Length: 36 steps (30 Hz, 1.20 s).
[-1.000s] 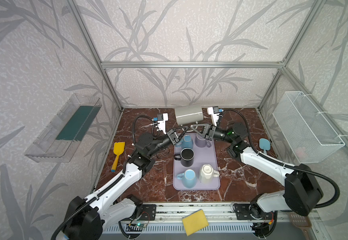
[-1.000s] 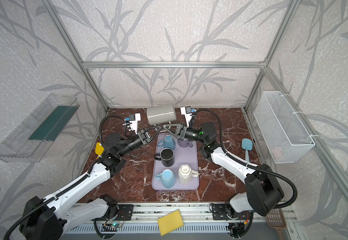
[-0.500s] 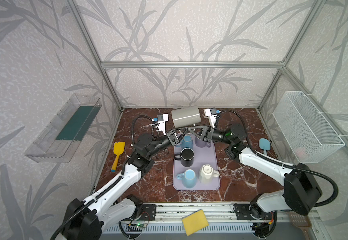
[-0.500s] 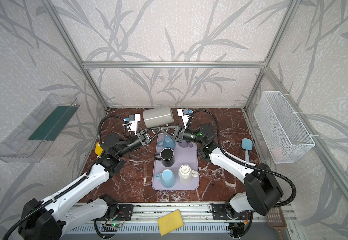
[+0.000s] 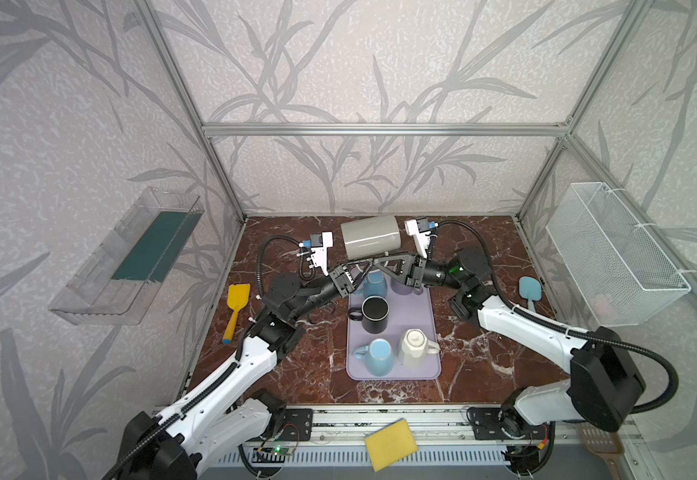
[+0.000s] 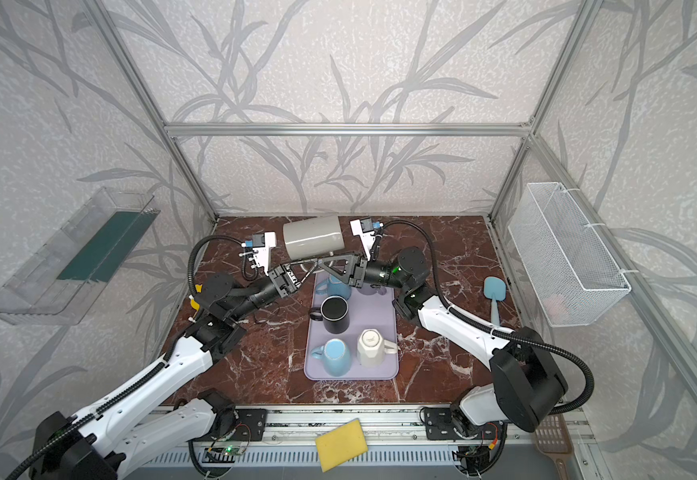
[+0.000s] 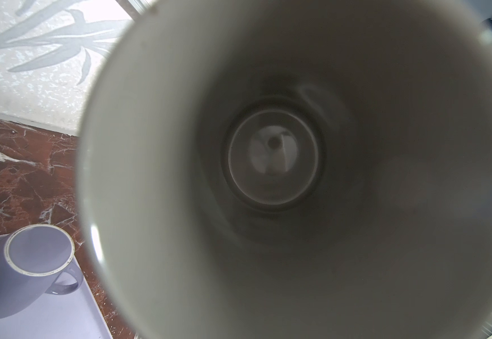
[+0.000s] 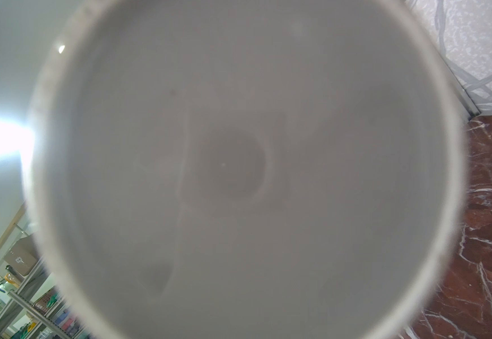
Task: Turn the mug right side up
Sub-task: 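Hold the grey mug sideways with the right gripper while the left gripper grasps its rim, then open the right gripper and pull the grey mug away with the left gripper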
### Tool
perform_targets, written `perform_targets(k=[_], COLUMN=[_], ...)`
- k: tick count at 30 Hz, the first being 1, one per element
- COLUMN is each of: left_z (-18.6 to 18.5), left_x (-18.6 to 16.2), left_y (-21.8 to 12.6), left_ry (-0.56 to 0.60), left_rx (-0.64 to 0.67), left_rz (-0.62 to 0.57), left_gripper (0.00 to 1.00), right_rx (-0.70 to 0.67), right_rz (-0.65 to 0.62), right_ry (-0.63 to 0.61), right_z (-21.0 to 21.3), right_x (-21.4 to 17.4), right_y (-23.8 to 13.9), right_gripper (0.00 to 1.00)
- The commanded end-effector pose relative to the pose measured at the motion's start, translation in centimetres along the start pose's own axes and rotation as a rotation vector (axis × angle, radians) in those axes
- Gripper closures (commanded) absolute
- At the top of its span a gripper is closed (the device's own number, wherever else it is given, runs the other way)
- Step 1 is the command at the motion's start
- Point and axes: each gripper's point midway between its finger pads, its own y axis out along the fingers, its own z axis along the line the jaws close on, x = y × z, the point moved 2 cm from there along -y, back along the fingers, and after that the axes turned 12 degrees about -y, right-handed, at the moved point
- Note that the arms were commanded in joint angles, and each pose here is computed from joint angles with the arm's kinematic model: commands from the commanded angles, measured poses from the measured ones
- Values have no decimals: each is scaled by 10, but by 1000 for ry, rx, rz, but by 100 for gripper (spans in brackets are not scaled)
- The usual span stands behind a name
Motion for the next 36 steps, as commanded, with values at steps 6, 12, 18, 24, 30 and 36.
perform_targets(k=[6,12,18,24,30,36], left_z=[-21,-20,-18,-17,-9,-4], left_x=[6,7,6,7,8,9], left_y=[-7,-6,-6,-8,-9,-9], left_ry=[67,72,79,90,104,115], left_rx=[-72,-69,-59,-45,8,43], left_rz=[-42,-47,-45,-56,-61,-64], left_gripper=[100,100,100,100,100,100], right_rx=[2,-39,-93,-179,-263,-325], right_rz=[-2,19,40,87,128,154], right_ry=[-59,-41,-27,8,-24,-43], right_z=[7,-6,-21,-39,-45,-47], right_x=[6,-5,-16,-30,-39,-42], right_y=[-1,-2,-6,-16,-30,-46], right_gripper=[75,57,44,44,47,51])
